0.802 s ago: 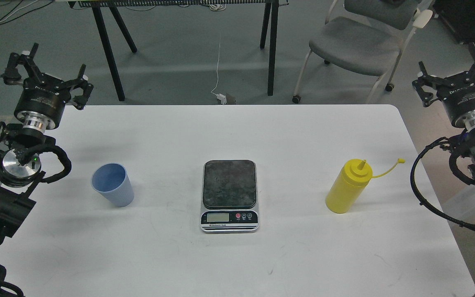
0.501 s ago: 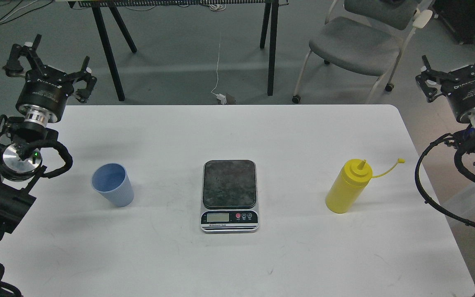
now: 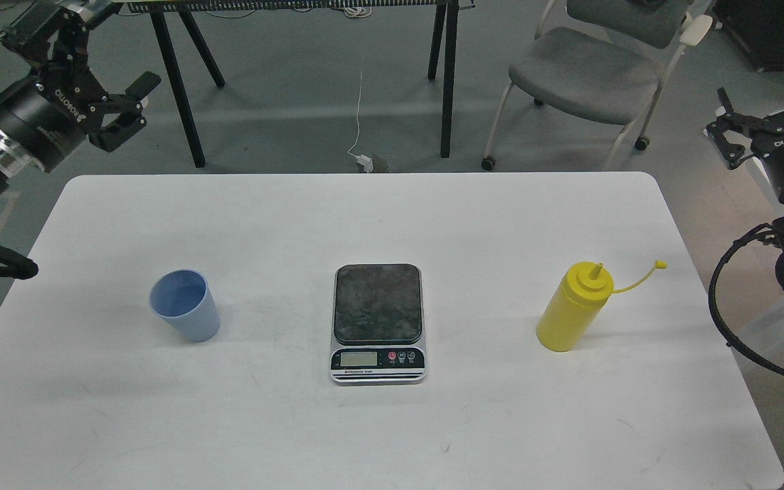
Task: Pour seasoning into cup on scale with both arms
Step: 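Raise the left arm and swing the left gripper toward the blue cup, then lower the left gripper and grasp the blue cup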
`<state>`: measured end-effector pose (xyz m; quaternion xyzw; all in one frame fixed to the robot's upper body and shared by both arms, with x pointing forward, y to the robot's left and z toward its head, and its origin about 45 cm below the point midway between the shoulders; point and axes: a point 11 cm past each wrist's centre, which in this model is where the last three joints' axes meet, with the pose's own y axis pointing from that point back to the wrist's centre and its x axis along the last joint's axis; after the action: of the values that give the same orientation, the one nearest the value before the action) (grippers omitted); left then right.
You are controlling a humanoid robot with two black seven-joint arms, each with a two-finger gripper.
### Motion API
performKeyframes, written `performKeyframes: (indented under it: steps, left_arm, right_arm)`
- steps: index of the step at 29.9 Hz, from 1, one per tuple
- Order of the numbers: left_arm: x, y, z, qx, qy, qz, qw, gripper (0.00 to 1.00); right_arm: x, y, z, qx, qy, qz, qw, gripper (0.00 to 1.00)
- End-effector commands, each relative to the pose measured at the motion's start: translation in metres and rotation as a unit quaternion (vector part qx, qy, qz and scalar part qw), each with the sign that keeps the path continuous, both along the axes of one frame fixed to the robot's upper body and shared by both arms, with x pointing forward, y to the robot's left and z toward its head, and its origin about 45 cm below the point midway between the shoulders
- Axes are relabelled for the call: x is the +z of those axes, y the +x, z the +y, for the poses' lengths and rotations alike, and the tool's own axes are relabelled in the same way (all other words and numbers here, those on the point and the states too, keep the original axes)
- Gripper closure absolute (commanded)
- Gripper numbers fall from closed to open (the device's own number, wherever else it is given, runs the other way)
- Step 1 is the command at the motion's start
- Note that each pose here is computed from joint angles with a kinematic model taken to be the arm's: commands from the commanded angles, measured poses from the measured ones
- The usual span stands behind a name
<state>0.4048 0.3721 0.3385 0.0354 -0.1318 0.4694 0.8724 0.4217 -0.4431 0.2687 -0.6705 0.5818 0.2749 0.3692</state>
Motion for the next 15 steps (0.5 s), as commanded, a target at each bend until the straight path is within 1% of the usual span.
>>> performKeyframes:
  steps: [1,5,9,12,15]
  left_arm:
    - [-0.004,-0.011,0.005,-0.026,0.173,-0.049,0.983,0.04]
    - [-0.017,-0.013,0.012,-0.033,0.317,-0.074,0.945,0.04]
    - [-0.042,-0.017,0.013,-0.052,0.441,-0.102,0.890,0.06]
    - [-0.073,-0.027,0.012,-0.081,0.517,-0.117,0.844,0.07]
    - [-0.110,-0.042,0.011,-0.128,0.586,-0.137,0.789,0.09]
  right_arm:
    - [0.006,-0.004,-0.004,0.000,-0.003,-0.006,1.000,0.00]
    - [0.012,-0.006,-0.009,-0.002,-0.008,-0.011,1.000,0.00]
    - [0.014,-0.008,-0.016,-0.007,-0.016,-0.010,1.000,0.00]
    - [0.016,-0.011,-0.022,-0.012,-0.020,-0.009,1.000,0.00]
    - [0.016,-0.014,-0.028,-0.018,-0.022,-0.008,1.000,0.00]
